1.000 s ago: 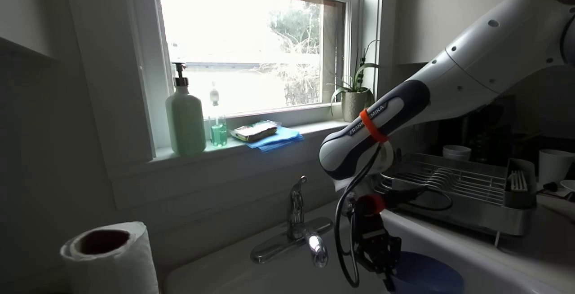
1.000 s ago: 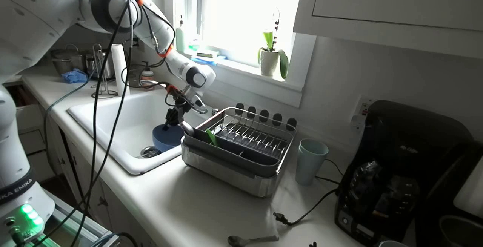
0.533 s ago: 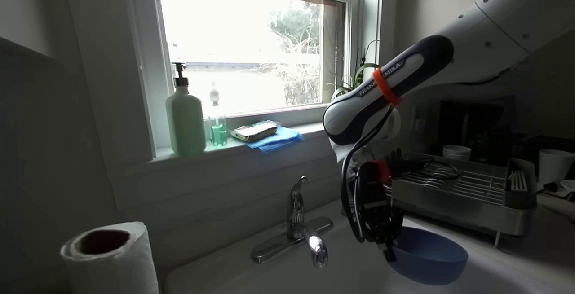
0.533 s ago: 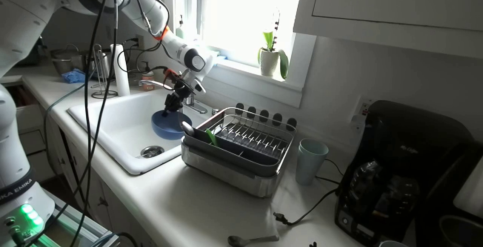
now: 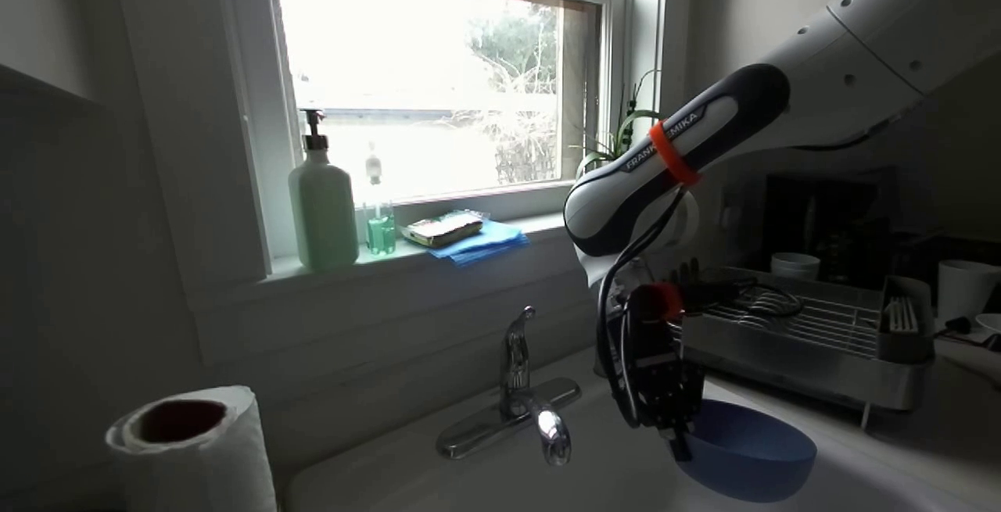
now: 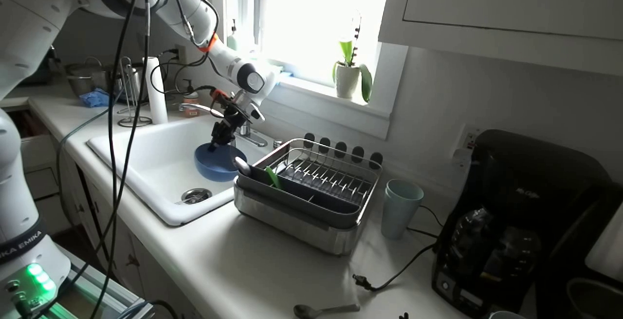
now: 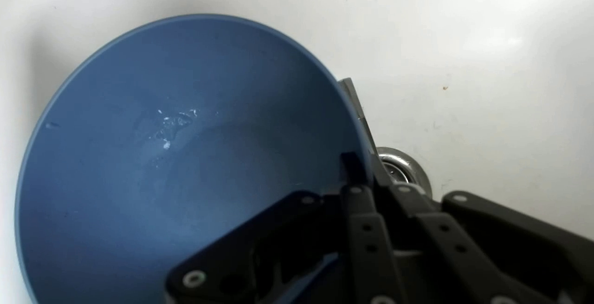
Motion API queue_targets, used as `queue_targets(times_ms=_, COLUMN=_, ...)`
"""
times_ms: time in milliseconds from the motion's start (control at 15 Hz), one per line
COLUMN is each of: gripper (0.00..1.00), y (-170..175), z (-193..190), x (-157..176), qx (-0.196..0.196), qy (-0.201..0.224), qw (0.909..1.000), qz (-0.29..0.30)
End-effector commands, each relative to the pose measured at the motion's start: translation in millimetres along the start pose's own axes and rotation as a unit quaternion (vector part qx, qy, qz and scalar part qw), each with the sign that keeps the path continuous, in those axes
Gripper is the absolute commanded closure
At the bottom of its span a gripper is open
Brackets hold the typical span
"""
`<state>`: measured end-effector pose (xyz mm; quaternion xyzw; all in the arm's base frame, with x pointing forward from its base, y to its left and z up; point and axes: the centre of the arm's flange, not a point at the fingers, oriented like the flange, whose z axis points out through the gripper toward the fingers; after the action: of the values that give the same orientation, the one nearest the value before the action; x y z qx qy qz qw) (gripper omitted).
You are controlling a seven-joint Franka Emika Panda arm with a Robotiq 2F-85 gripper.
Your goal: Pick up the silver fork and silver spoon together from the blue bowl and put them in the dish rack, pick up the blue bowl from the sink and put it in the dish rack
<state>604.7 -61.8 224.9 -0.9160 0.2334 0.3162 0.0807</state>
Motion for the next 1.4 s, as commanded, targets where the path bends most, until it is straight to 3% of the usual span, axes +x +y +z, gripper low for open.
queue_targets(times_ms=0, gripper=0.99, y=5, z=-22, x=-19, qx=0.010, qy=0.026, qw=0.9992, qz=-0.030)
queue_targets(times_ms=467, gripper=0.99, y=19, z=-85, x=-63, qx=0.003, qy=0.073, qw=0.9954, qz=-0.062)
queue_targets(times_ms=867, gripper=0.99, y=39, z=-140, x=-101, qx=-0.001, qy=0.105, qw=0.9930, qz=-0.054)
queue_targets(times_ms=1333, gripper=0.99, y=99, z=-200, x=-102, qx=-0.006, qy=0.174, qw=0.9825, qz=-0.066)
